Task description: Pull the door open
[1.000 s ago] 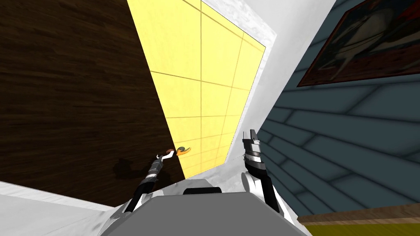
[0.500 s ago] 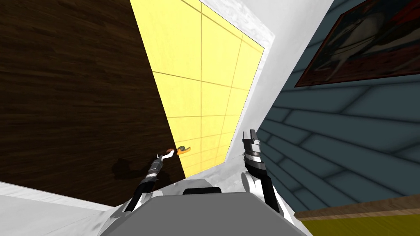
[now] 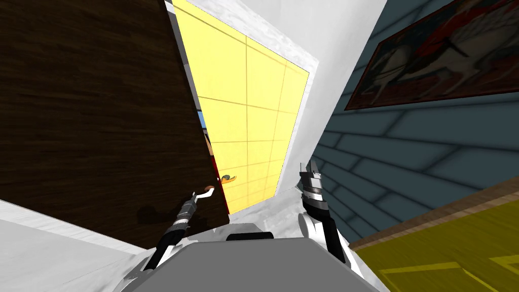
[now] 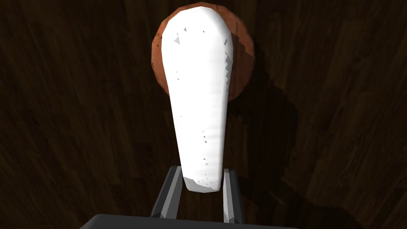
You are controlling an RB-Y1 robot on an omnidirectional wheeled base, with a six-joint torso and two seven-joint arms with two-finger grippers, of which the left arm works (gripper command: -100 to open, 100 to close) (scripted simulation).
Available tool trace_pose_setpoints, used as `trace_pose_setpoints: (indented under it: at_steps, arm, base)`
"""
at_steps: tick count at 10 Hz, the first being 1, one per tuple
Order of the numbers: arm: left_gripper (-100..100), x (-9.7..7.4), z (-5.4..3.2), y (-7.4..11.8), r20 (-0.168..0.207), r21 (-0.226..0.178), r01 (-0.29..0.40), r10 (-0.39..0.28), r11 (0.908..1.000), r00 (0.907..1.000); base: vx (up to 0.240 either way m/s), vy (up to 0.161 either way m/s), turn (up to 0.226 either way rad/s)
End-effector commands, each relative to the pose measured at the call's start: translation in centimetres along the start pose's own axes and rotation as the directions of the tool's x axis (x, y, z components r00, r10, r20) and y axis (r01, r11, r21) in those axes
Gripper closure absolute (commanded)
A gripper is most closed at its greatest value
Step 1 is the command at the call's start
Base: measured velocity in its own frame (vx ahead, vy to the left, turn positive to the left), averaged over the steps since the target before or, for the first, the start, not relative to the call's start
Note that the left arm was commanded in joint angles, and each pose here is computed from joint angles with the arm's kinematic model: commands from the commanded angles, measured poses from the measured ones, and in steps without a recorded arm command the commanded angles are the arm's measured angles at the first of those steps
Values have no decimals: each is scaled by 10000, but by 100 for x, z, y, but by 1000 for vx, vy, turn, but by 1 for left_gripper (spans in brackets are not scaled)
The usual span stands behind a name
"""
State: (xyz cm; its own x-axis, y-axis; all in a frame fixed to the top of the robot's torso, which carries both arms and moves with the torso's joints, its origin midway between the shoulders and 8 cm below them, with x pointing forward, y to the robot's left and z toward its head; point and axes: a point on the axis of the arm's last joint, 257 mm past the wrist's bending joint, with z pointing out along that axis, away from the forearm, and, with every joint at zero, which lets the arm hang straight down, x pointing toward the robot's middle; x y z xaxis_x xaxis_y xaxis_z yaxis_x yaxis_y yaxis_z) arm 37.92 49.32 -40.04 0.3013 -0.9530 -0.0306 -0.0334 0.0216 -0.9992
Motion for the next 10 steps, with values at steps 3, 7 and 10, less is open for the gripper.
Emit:
trace_pose_setpoints:
  at_steps: [3,7,10]
  arm:
    - [100,91,60,-30,-232,33,60,-59,10000,9997]
    - [100,297,136,-72,-609,151,195,-185,9997,9980]
    - [100,430,181,-101,-843,229,282,-262,9993,9961]
  base:
    - [-216,18,-168]
    - [-129,53,-139]
    - [-80,37,-78]
